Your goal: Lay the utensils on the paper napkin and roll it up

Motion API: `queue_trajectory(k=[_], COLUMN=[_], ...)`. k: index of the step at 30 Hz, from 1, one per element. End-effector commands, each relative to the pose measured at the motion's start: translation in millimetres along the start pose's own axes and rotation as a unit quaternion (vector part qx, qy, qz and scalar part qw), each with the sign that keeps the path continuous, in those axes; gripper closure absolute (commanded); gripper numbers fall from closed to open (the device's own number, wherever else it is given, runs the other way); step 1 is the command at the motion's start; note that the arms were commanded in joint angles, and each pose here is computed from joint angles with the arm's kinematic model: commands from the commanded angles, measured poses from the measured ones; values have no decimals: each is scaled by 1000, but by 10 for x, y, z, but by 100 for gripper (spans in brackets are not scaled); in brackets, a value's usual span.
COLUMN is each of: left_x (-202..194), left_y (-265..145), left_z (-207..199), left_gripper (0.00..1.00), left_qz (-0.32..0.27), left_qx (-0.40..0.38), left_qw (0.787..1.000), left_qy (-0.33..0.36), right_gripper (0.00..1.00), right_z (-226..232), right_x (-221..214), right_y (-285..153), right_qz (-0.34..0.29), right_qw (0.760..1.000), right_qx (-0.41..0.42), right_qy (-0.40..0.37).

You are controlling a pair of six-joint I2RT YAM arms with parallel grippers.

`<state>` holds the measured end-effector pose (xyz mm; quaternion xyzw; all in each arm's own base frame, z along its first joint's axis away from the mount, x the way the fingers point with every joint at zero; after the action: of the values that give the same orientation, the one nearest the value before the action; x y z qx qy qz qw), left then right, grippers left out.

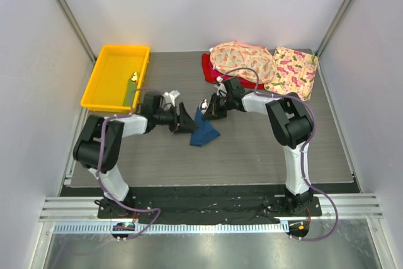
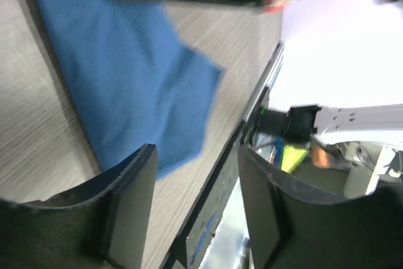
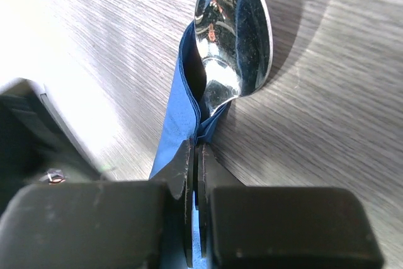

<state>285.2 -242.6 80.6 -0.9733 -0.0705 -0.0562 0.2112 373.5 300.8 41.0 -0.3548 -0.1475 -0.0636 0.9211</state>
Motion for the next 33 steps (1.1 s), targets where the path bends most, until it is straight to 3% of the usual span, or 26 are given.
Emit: queue_trajectory(k=[1, 2, 3, 5, 7, 13, 21, 25, 29, 33], left_x=[363, 420, 449, 519, 575, 714, 821, 754, 713, 708], left_y=[-386, -498, -550, -708, -806, -1046, -1198, -1194, -1225, -1252], left_z=[-437, -507, -501, -522, -515, -487, -596, -586, -644, -731], left_gripper=[37, 35, 25, 19, 0, 0, 0, 0, 0, 0], left_qz=[-58, -71, -75, -92, -104, -144, -247, -213, -189, -193], left_qx=[5, 8, 14, 25, 37, 102, 93, 78, 4, -38], left_qw=[994, 992, 990, 988, 985, 968, 930, 937, 953, 947], left_qy=[97, 108, 121, 121, 134, 179, 255, 265, 239, 253], right_gripper=[99, 99, 99, 99, 99, 99, 99, 99, 99, 99], right_z=[185, 221, 242, 278, 312, 449, 527, 619, 783, 947], right_x=[181, 195, 208, 212, 227, 286, 307, 341, 384, 397], right_y=[-181, -197, -219, -237, -275, -384, -447, -499, -609, -770], right_qz=[-37, -40, -42, -44, -48, -62, -67, -71, -77, -87], right_qw=[998, 998, 998, 997, 997, 995, 993, 991, 987, 981], right_qx=[26, 32, 35, 39, 42, 56, 65, 78, 97, 117], right_qy=[-38, -40, -41, -42, -45, -62, -73, -79, -97, -126])
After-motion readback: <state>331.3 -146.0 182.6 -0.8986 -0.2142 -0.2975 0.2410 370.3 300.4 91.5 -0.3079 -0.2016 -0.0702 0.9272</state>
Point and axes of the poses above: each gripper's point midway between its finger pads, its own y axis out along the fingers, its own z axis along the line the jaws close on, x = y × z, the point moved 2 cm from there along -y, back along the fingers, and after that the axes turned 3 degrees about -y, right-handed, at the moved point
